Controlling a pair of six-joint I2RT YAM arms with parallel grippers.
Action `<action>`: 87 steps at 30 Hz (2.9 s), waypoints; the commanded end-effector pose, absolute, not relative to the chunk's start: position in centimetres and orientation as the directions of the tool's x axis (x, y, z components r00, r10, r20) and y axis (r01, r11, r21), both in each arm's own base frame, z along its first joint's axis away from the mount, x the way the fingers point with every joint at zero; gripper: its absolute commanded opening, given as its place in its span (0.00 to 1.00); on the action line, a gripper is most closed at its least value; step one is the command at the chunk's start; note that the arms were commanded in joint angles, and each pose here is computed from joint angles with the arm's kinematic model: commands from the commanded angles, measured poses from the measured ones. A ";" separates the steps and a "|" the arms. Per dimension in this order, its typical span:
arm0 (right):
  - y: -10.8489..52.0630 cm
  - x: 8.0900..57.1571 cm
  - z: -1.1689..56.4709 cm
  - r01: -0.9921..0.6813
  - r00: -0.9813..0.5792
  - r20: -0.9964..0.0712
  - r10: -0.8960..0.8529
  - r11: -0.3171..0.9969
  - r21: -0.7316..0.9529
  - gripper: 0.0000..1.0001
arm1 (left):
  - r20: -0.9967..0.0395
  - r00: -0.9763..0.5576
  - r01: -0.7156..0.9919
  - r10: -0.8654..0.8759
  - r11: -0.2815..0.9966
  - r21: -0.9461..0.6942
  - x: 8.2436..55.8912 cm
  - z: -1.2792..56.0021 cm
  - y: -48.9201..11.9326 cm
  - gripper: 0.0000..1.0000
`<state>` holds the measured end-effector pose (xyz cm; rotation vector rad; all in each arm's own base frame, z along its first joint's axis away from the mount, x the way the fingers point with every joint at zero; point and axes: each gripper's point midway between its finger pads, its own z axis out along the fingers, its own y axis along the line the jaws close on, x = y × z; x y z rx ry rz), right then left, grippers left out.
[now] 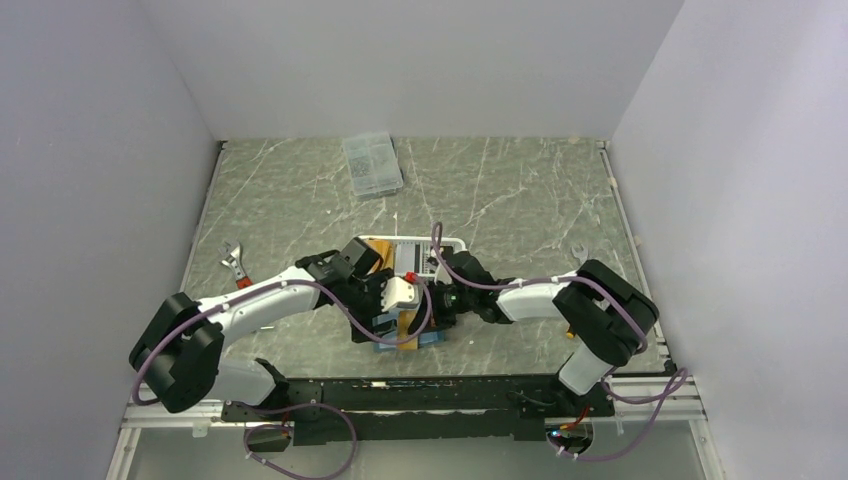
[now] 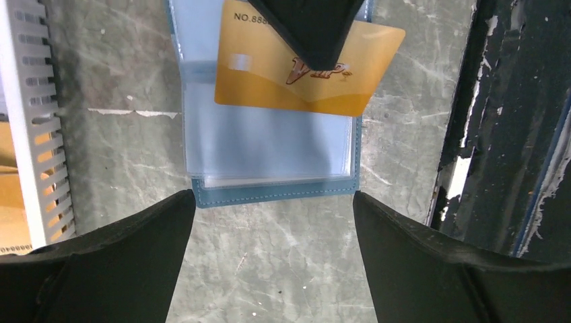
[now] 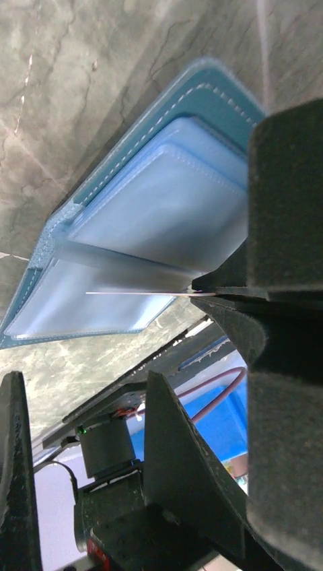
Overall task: Put the credit cards into the card holder
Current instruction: Open the card holder at the center of the board, then insert the credit card into the card holder.
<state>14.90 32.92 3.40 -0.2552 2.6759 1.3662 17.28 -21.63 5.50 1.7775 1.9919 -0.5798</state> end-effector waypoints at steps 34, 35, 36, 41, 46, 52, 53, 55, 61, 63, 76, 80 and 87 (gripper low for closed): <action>30.0 18.3 4.1 -0.159 -0.953 -0.279 0.120 0.588 0.793 0.00 | -0.486 0.149 0.980 0.861 -0.062 0.190 18.3 1.8 -22.1 0.85; 30.0 18.3 4.1 -0.159 -0.952 -0.281 0.122 0.588 0.793 0.00 | -0.485 0.148 0.980 0.862 -0.061 0.190 18.3 1.7 -22.0 0.85; 29.9 18.3 4.1 -0.160 -0.951 -0.283 0.124 0.588 0.793 0.00 | -0.483 0.147 0.980 0.863 -0.061 0.190 18.3 1.7 -22.0 0.85; 29.7 18.5 4.1 -0.167 -0.947 -0.297 0.125 0.600 0.782 0.00 | -0.476 0.138 0.981 0.868 -0.053 0.186 18.3 1.6 -21.9 0.85; 29.8 18.4 4.4 -0.176 -0.946 -0.302 0.119 0.594 0.785 0.00 | -0.471 0.130 0.982 0.873 -0.049 0.180 18.1 1.4 -21.7 0.85; 30.3 17.7 3.7 -0.187 -0.952 -0.293 0.085 0.599 0.779 0.00 | -0.472 0.120 0.984 0.874 -0.041 0.175 18.1 1.5 -21.8 0.84; 30.3 17.5 3.5 -0.186 -0.954 -0.290 0.080 0.601 0.778 0.00 | -0.472 0.120 0.984 0.873 -0.040 0.174 18.1 1.5 -21.9 0.84; 30.6 17.1 3.2 -0.187 -0.957 -0.283 0.067 0.601 0.777 0.00 | -0.473 0.115 0.984 0.874 -0.037 0.171 18.1 1.6 -21.9 0.84; 31.0 16.0 2.4 -0.175 -0.966 -0.254 0.052 0.593 0.786 0.00 | -0.469 0.115 0.985 0.876 -0.039 0.170 18.1 1.6 -21.9 0.84; 31.1 15.8 2.3 -0.173 -0.967 -0.249 0.049 0.591 0.788 0.00 | -0.466 0.114 0.985 0.877 -0.039 0.168 18.0 1.5 -21.8 0.83; 30.7 14.4 1.1 -0.167 -0.978 -0.211 0.001 0.607 0.777 0.00 | -0.462 0.110 0.985 0.880 -0.036 0.166 18.0 1.6 -21.9 0.83; 31.0 14.3 0.7 -0.172 -0.981 -0.192 -0.034 0.614 0.770 0.00 | -0.462 0.112 0.985 0.880 -0.038 0.167 18.0 1.6 -22.0 0.83; 31.7 15.1 0.5 -0.183 -0.979 -0.196 -0.048 0.627 0.758 0.00 | -0.462 0.111 0.985 0.880 -0.036 0.168 18.0 1.7 -22.0 0.82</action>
